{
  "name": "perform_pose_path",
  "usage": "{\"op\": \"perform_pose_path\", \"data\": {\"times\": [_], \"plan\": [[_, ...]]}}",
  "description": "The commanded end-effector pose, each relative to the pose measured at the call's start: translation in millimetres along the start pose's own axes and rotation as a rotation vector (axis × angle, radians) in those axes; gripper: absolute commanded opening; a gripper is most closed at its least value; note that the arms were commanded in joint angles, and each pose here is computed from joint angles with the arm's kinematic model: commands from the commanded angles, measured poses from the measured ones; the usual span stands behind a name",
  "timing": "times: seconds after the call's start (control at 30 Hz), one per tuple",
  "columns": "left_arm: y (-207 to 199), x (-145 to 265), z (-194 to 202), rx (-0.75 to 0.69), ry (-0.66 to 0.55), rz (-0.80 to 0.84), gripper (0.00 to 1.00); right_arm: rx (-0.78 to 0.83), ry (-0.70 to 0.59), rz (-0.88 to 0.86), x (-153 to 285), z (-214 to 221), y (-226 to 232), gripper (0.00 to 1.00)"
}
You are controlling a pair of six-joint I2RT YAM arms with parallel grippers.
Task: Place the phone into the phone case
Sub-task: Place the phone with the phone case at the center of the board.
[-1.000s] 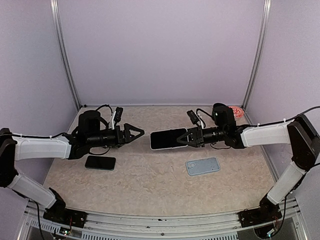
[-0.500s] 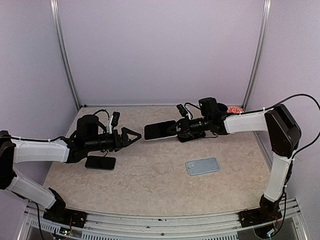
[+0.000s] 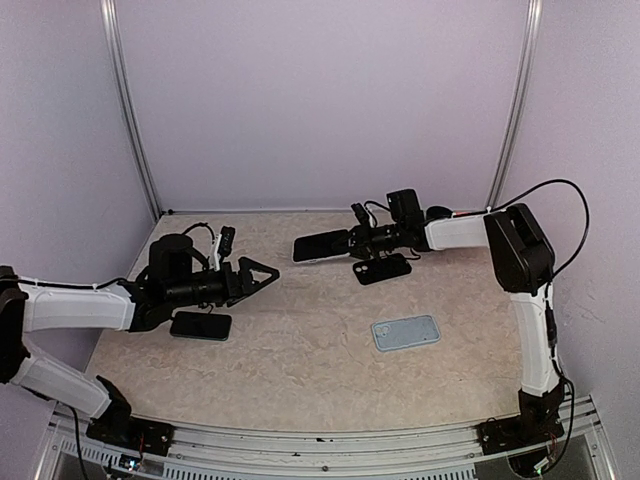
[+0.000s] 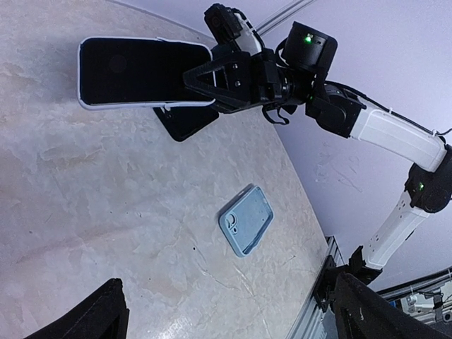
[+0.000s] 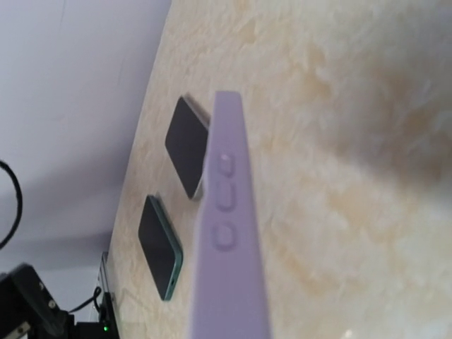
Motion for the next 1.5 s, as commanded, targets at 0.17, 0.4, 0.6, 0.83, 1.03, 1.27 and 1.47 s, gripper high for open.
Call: {"op": "perform_pose_path", "data": {"times": [0.17,0.4,0.6,0.83,1.03,1.27,1.47], "plan": [[-5,6,-2,-0.004,-0.035,0.023,0.99,-0.007,-0.019,-0.070,-4,-37,-6,0.00],[-3,8,0,0.006,-0.035,0.019,0.99,-0.037,-0.018,-0.083,-11,-43,-21,0.00],[-1,11,1,0.010,-0.045,0.016,0.99,-0.046,-0.022,-0.085,-12,-47,-28,0.00],[1,12,2,0.018,-0.047,0.013,0.99,-0.084,-0.017,-0.073,-13,-44,-48,0.00],[3,12,4,0.022,-0.046,0.008,0.99,-0.099,-0.018,-0.069,-12,-43,-60,0.00],[6,11,4,0.028,-0.047,0.002,0.99,-0.114,-0.019,-0.067,-11,-45,-68,0.03],[7,9,4,0.036,-0.045,0.003,0.99,-0.125,-0.018,-0.063,-8,-44,-75,0.08]]}}
Point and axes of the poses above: each gripper's point midway between its finger pads, its own x axis back along the fingers, its own y axis along the line the jaws close on, z = x × y, the point moved 2 cm from there along x, back along the fingers, and after that the axes turned 11 degrees about x, right-handed, at the moved point
